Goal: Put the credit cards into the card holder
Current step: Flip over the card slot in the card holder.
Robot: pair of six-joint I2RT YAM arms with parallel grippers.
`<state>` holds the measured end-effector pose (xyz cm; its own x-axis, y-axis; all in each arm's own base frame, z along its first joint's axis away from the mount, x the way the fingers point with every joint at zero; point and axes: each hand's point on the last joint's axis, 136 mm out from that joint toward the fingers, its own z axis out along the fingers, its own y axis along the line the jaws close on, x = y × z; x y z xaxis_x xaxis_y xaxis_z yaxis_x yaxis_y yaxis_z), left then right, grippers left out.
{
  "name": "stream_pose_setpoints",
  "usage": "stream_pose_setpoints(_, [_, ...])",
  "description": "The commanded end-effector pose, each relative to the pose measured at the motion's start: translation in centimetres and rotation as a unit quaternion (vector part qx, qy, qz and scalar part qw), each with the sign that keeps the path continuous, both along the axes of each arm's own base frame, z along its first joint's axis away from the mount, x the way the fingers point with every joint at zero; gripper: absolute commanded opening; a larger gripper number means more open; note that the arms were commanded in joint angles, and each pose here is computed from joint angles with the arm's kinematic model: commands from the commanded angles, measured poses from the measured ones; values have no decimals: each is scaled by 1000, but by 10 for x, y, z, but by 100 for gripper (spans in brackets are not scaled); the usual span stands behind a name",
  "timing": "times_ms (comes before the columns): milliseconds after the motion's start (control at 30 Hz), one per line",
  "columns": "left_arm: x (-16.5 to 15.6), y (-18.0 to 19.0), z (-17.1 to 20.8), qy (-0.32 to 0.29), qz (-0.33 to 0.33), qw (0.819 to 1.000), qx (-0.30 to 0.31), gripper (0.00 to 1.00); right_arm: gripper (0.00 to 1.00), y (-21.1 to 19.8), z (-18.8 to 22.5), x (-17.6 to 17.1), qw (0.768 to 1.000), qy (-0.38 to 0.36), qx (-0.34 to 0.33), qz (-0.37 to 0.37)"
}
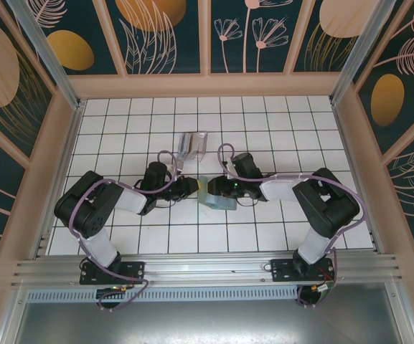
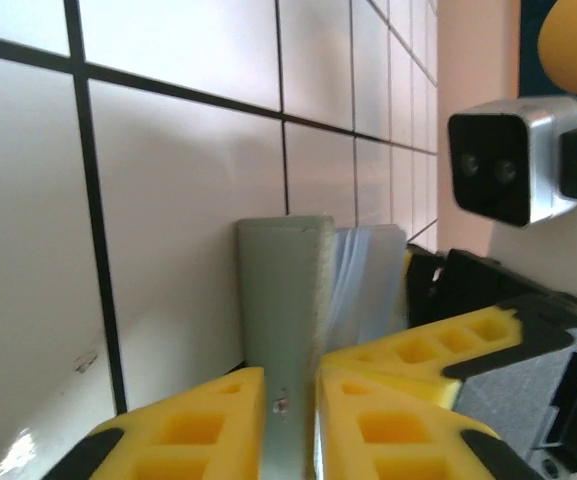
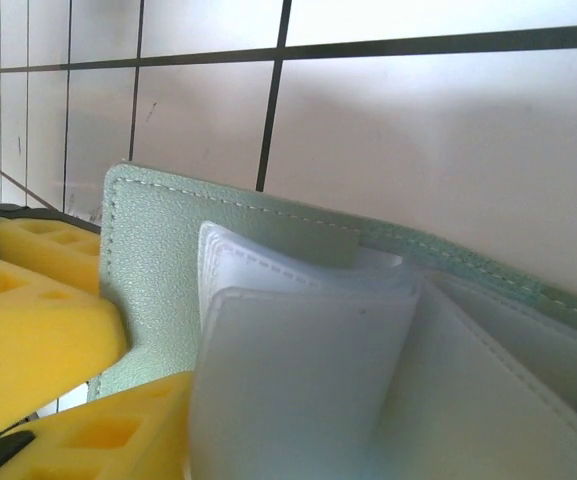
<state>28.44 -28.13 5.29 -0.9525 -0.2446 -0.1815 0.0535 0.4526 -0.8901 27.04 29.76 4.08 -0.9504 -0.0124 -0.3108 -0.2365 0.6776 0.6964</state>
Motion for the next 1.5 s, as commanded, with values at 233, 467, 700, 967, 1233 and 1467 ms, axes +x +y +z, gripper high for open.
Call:
stream_pose_setpoints(233, [2, 2, -13, -11, -16, 999, 39, 44, 49, 4, -2, -10, 999, 1, 32, 29])
stream_pose_setpoints(467, [3, 2, -11, -20, -16, 999, 35, 50, 42, 5, 2, -10, 998, -4, 46, 35])
stream_pose_setpoints(700, [4, 0, -5, -36, -19, 999, 27, 56, 37, 6, 2, -11, 998, -4, 53, 39])
stream_pose_setpoints(967, [9, 8, -31, -35, -17, 996, 83, 42, 36, 9, 7, -14, 996, -12, 71, 53])
stream_pose_setpoints(1233, [8, 15, -42, -40, -22, 992, 118, 15, 36, -3, 9, -5, 998, -41, 34, 23])
stream_pose_setpoints(1467, [5, 18, -47, -36, -23, 991, 129, 5, 60, -37, 50, 14, 984, -159, -70, -36])
